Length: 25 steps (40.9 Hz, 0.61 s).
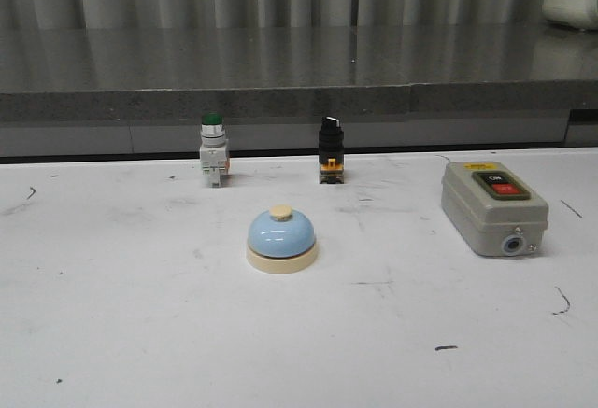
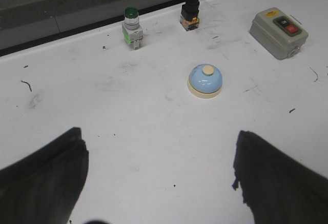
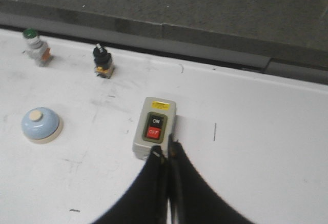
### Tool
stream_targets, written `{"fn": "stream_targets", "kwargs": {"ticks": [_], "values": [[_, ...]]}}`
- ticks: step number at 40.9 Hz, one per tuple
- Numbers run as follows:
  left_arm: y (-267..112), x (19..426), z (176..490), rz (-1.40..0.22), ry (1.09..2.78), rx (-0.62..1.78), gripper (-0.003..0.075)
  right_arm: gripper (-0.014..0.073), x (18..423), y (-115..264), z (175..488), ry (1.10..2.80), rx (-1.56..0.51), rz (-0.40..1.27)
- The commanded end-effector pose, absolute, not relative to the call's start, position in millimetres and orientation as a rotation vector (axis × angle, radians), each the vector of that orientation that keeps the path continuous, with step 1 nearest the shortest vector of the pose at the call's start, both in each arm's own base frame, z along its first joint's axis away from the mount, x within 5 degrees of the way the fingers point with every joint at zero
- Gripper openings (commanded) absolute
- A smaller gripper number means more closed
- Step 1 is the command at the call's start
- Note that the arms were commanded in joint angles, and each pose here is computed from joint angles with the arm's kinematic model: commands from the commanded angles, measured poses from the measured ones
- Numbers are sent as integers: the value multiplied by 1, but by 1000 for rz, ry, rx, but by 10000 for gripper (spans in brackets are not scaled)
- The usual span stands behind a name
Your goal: Place and press bell with both arms
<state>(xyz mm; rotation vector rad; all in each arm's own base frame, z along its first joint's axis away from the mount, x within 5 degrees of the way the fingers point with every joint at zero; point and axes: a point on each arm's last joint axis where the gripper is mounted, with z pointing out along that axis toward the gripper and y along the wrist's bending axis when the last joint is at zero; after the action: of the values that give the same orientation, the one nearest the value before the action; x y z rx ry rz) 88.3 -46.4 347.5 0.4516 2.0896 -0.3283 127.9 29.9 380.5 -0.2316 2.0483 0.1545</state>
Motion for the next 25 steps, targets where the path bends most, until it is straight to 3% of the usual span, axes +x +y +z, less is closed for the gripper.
{"fn": "stream_targets", "kwargs": {"ticks": [1, 11, 25], "values": [[-47, 90, 362, -363, 1999, 416, 565, -69, 146, 44, 400, 2009, -324, 178], [-47, 90, 362, -363, 1999, 416, 565, -69, 191, 98, 397, 2119, -575, 255], [-47, 90, 362, -363, 1999, 416, 565, -69, 255, 186, 362, 2237, -815, 293]]}}
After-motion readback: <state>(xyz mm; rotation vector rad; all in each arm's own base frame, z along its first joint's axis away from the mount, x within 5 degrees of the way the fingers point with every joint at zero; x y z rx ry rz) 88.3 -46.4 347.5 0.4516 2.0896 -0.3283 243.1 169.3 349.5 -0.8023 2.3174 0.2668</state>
